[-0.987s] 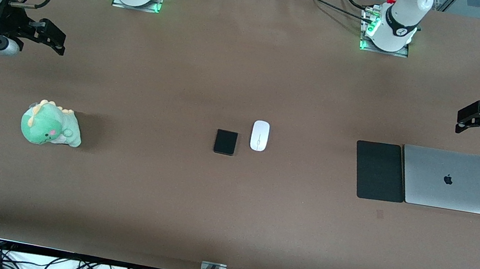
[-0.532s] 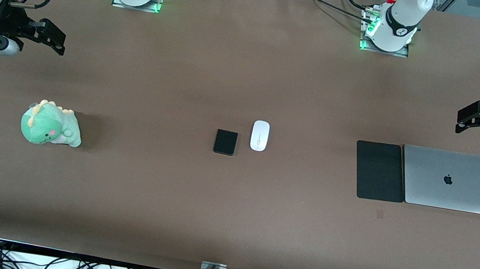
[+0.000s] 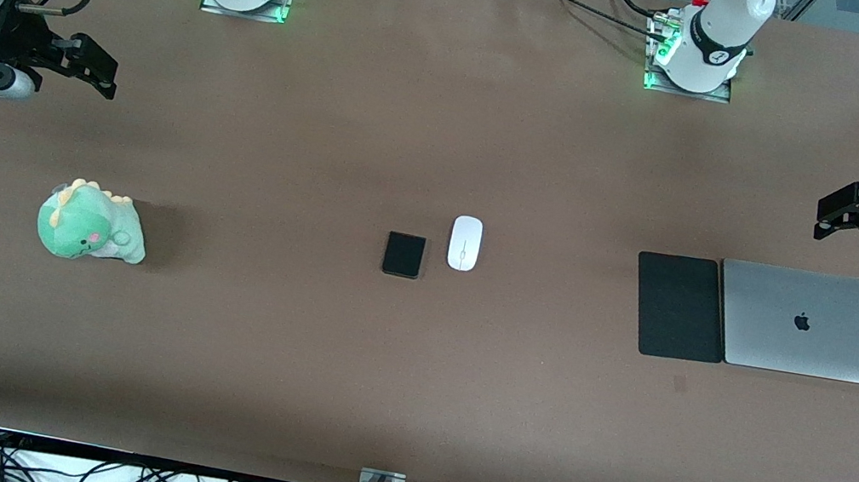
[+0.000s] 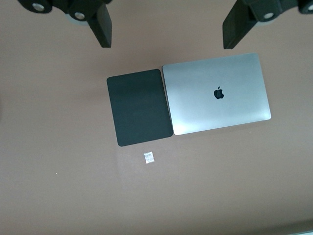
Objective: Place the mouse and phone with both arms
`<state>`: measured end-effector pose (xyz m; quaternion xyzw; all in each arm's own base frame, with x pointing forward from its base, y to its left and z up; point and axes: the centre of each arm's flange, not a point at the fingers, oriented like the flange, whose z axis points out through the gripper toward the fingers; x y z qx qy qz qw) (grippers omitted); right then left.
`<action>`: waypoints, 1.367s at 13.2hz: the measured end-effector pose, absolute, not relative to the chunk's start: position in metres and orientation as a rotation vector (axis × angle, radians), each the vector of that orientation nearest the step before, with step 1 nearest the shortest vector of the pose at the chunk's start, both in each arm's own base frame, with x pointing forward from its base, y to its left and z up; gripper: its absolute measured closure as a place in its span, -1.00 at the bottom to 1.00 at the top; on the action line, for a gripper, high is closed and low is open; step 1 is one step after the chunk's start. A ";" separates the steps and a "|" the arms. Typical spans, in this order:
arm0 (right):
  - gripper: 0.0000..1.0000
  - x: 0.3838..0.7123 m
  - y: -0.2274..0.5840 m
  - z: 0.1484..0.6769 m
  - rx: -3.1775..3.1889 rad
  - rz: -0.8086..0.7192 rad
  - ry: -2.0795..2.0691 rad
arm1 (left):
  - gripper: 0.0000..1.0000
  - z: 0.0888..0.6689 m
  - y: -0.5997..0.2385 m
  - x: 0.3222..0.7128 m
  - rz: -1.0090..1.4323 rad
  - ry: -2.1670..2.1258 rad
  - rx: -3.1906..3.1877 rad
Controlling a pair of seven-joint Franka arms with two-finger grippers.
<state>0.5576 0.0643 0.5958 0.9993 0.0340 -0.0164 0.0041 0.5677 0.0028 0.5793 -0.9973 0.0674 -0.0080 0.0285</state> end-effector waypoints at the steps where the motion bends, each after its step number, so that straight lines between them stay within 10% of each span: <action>1: -1.00 0.558 0.064 0.596 3.131 -0.051 0.106 | -1.00 0.576 0.002 0.569 -0.016 0.209 -3.078; 18: -1.00 0.558 0.065 0.596 3.131 -0.050 0.108 | -1.00 0.508 -0.143 0.548 0.417 0.531 -3.032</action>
